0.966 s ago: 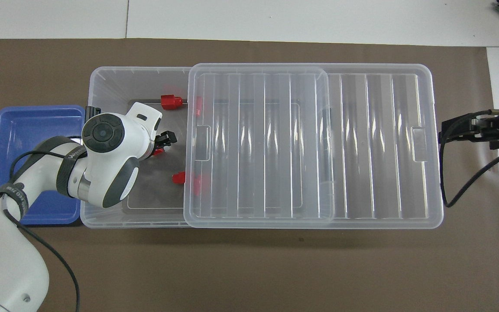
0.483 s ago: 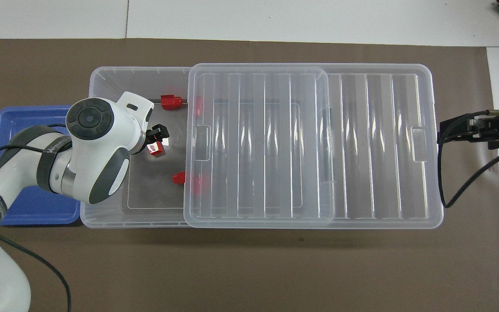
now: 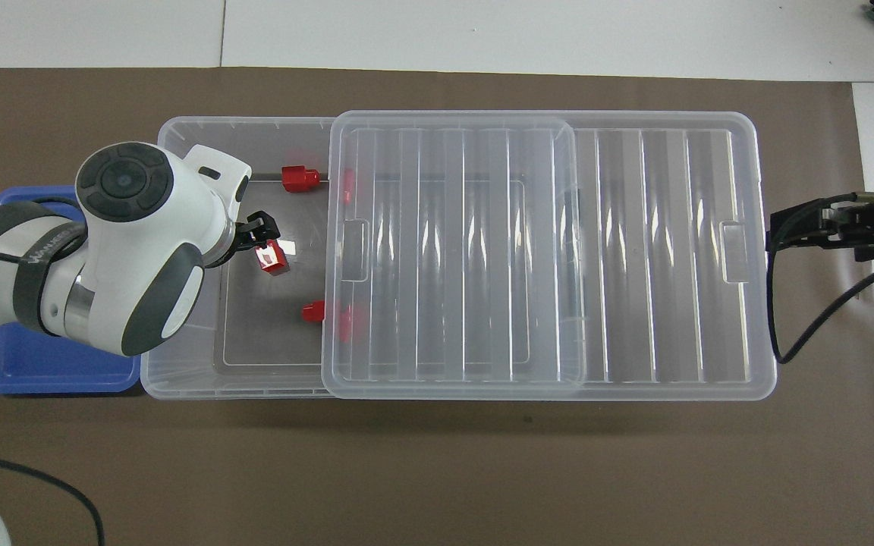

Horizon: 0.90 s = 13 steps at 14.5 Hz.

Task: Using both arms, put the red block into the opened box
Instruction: 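Lower the red block into the box and open the left gripper, then withdraw the left gripper back over the blue tray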

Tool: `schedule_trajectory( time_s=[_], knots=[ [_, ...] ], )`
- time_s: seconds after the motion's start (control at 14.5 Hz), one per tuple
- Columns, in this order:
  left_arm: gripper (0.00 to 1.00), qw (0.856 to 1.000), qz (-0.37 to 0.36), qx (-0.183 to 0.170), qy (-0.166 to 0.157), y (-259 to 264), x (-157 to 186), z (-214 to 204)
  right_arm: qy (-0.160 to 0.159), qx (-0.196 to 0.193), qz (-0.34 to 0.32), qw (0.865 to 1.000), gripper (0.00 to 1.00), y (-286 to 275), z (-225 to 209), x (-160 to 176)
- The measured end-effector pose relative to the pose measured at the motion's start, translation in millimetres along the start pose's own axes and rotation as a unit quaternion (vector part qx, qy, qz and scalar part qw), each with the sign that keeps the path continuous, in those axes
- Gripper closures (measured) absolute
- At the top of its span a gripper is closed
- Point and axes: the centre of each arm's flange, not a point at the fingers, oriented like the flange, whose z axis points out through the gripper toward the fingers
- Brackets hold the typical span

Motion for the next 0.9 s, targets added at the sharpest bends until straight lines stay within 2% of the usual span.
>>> schedule_trajectory(
  time_s=[0.21,0.55,0.76,0.9],
  knots=[
    [0.00,1.000,-0.005,0.005,-0.003,-5.0,1.0,-27.1,0.006,0.001,0.000,1.000,0.00,0.1,-0.8,1.5],
    [0.00,1.000,0.004,0.015,-0.011,-11.9,1.7,-48.6,0.028,0.004,0.013,1.000,0.01,12.8,10.3,11.9],
    [0.00,0.999,0.015,0.015,-0.023,-28.3,8.5,-72.0,0.041,0.005,0.026,0.999,0.34,29.9,22.8,20.8],
    [0.00,0.999,0.032,0.007,-0.030,-49.2,18.4,-89.6,0.051,0.006,0.036,0.998,0.60,41.6,36.0,27.4]
  ],
)
